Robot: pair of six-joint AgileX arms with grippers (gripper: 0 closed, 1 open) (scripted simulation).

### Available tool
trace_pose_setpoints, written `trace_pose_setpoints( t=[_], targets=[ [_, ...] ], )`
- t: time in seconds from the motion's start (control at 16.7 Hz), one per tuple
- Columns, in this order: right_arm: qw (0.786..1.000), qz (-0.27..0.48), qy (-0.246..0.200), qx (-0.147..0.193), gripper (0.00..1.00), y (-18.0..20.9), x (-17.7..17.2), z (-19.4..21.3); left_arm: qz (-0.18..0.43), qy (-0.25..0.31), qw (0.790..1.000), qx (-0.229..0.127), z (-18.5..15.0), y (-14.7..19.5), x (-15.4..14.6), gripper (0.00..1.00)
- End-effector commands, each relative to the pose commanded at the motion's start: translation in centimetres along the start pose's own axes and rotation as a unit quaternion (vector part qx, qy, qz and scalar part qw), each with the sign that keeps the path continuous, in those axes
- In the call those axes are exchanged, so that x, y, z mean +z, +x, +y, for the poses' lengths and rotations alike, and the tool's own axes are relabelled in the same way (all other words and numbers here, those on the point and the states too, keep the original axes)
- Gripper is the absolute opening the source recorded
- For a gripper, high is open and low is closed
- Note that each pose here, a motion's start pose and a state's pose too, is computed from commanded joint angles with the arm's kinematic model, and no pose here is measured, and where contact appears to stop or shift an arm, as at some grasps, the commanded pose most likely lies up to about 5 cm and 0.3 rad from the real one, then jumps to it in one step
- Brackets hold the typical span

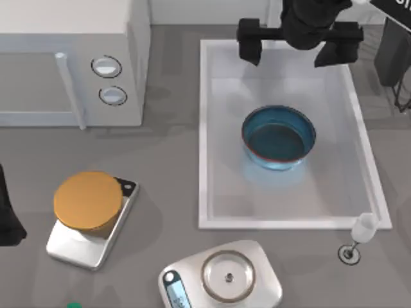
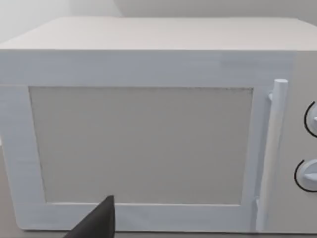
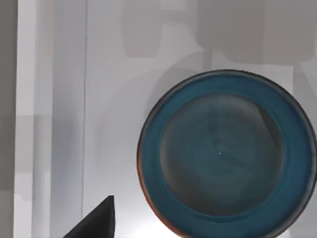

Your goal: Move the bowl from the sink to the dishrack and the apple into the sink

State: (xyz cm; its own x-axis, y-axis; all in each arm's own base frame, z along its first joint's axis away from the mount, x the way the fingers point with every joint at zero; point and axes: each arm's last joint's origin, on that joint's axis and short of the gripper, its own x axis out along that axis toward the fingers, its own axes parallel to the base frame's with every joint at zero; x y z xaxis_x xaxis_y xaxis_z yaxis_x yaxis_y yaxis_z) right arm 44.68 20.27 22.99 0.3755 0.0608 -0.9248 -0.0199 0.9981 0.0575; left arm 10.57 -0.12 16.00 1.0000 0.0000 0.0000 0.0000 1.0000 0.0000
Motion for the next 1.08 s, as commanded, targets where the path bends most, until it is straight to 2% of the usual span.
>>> trace_pose_setpoints(
  t=[0.18,0.36,0.54,0.9,1.08],
  targets=[
    [0.999,0.049,0.003,-0.016,1.00,4.5,-0.6,3.0,0.000,0.000,1.000,0.000,0.0,0.0,0.0,1.00],
    [0.996,0.079,0.006,-0.027,1.00,7.3,-1.6,5.0,0.000,0.000,1.000,0.000,0.0,0.0,0.0,1.00],
    [0.995,0.092,0.006,-0.032,1.00,8.7,-2.2,6.0,0.000,0.000,1.000,0.000,0.0,0.0,0.0,1.00],
    [0.995,0.093,0.008,-0.033,1.00,9.0,-2.2,5.8,0.000,0.000,1.000,0.000,0.0,0.0,0.0,1.00],
    [0.995,0.092,0.006,-0.032,1.00,11.7,-2.6,5.8,0.000,0.000,1.000,0.000,0.0,0.0,0.0,1.00]
  ],
)
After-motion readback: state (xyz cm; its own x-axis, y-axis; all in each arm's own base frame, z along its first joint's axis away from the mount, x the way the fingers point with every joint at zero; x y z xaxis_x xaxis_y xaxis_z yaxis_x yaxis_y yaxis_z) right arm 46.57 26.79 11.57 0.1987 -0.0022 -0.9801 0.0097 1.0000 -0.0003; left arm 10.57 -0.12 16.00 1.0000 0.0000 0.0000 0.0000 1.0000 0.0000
